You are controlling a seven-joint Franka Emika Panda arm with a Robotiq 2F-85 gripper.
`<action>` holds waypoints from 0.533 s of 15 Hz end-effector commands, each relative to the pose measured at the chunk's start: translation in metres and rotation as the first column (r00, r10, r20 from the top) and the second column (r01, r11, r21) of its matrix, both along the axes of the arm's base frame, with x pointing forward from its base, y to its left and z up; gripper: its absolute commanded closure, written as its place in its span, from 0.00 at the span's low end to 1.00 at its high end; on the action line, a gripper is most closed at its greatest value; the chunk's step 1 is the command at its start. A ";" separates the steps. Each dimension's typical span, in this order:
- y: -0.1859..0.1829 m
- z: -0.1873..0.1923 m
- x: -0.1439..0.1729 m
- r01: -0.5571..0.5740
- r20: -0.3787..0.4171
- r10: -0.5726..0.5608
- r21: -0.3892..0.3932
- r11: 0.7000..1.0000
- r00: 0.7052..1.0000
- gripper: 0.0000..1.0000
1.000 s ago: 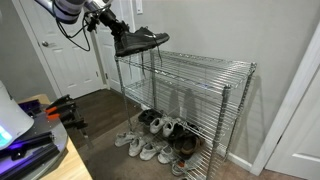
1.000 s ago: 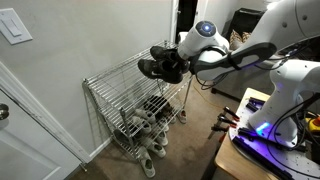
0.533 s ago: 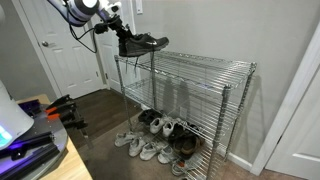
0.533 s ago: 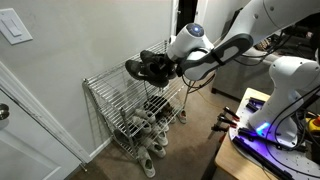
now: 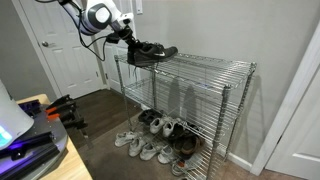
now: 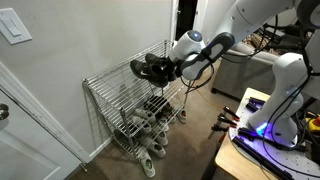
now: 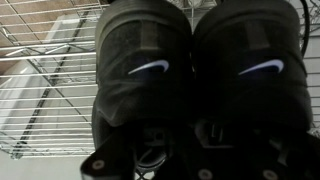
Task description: Move the black shoes to the rack above them
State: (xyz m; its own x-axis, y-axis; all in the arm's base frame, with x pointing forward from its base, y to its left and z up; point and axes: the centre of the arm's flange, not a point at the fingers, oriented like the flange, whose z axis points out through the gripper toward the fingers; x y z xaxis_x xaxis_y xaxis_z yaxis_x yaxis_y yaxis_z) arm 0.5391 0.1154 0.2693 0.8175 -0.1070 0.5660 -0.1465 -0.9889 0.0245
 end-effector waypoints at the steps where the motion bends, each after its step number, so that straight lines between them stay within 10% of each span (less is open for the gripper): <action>1: -0.018 -0.011 0.024 -0.014 0.063 0.010 0.062 0.998 0.998 0.93; 8: -0.028 -0.010 0.027 -0.022 0.077 0.012 0.122 0.992 0.997 0.93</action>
